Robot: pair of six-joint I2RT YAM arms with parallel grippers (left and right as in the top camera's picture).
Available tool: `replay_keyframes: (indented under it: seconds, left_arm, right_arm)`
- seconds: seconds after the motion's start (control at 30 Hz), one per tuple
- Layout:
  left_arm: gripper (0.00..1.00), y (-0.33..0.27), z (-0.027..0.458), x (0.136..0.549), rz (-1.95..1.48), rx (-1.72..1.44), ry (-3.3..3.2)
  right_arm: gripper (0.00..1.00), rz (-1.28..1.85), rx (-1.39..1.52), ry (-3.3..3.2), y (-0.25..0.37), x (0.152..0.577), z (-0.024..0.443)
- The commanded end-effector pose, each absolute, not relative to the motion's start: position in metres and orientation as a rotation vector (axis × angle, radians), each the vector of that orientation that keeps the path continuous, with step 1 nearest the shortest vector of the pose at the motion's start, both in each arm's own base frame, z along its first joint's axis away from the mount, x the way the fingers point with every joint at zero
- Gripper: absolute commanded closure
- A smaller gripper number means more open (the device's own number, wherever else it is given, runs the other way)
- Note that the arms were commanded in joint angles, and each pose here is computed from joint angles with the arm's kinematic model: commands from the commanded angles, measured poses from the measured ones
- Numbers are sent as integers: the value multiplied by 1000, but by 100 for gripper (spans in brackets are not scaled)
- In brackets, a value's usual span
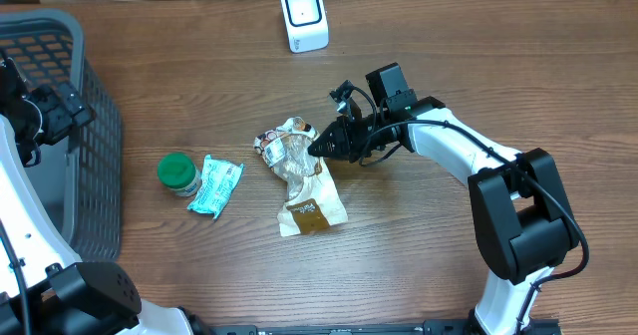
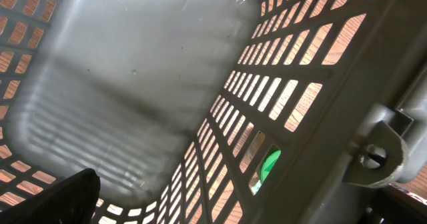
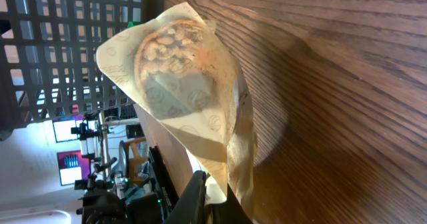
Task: Scan the item barcode
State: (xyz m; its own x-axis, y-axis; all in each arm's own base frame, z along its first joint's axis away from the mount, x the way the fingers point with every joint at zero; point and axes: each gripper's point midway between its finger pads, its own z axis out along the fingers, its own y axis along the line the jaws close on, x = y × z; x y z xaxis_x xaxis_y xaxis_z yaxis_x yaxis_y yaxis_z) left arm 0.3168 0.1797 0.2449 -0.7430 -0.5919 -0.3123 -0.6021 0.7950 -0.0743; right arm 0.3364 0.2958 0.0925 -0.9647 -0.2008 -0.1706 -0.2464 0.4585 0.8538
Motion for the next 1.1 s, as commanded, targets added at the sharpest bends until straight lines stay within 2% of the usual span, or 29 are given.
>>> replay_keyframes:
  seconds: [0.0,0.17,0.37,0.7,1.07]
  left_arm:
    - [0,184,241,316,60,-913,2678]
    - [1,184,241,316,60,-913,2678]
    - [0,184,241,316,60,-913,2678]
    - [0,184,241,316,60,-913,2678]
    - [0,184,241,316,60,-913,2678]
  right_arm:
    - [96,1658,-489,2549,301,332,113]
    - [96,1986,-630,2262,300,331,163]
    - [96,2157,-609,2097,264,349,203]
    - [96,2119,-440,2069,206,384,249]
    - [96,2077,-496,2034,206,388,272]
